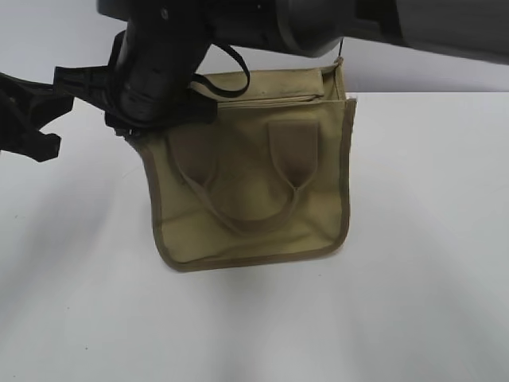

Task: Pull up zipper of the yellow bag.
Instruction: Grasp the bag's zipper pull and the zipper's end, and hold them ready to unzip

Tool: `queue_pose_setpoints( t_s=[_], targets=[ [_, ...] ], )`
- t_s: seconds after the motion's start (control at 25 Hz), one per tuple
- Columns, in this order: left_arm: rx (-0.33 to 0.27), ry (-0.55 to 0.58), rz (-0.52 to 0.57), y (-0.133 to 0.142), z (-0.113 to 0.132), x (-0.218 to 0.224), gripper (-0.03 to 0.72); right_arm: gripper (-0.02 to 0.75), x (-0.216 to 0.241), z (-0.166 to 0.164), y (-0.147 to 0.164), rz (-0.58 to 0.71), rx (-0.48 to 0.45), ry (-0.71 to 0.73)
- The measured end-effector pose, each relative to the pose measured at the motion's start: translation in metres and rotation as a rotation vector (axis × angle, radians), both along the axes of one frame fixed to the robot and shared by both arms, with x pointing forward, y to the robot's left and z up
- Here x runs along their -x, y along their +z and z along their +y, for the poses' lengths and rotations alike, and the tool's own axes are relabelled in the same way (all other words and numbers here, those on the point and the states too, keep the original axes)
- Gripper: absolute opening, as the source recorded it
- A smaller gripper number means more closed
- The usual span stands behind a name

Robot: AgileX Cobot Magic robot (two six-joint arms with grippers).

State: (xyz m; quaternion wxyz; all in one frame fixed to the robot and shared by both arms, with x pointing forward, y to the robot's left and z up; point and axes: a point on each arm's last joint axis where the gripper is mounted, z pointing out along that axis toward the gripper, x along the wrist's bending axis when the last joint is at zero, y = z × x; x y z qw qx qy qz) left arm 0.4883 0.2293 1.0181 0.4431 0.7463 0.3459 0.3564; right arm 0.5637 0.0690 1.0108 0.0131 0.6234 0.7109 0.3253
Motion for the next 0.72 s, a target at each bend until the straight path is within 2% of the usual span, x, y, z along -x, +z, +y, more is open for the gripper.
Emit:
queue_pose_setpoints(
  t_s=[0.08, 0.2, 0.4, 0.56, 0.72],
  targets=[
    [0.001, -0.001, 0.001, 0.000, 0.000, 0.000, 0.007, 0.049, 0.002, -0.003, 0.005, -0.007, 0.023, 0.025],
    [0.005, 0.001, 0.000, 0.000, 0.000, 0.000, 0.007, -0.007, 0.008, -0.009, 0.021, -0.015, 0.048, 0.062],
    [0.008, 0.001, -0.001, 0.001, 0.000, 0.000, 0.007, -0.015, 0.016, -0.020, 0.046, 0.027, 0.016, 0.135],
    [0.012, 0.000, -0.004, 0.001, -0.001, 0.000, 0.007, -0.015, 0.013, -0.028, 0.051, 0.078, -0.029, 0.173],
    [0.014, -0.006, -0.007, 0.001, -0.001, 0.000, 0.007, -0.015, 0.010, -0.037, 0.049, 0.133, -0.020, 0.232]
  ],
)
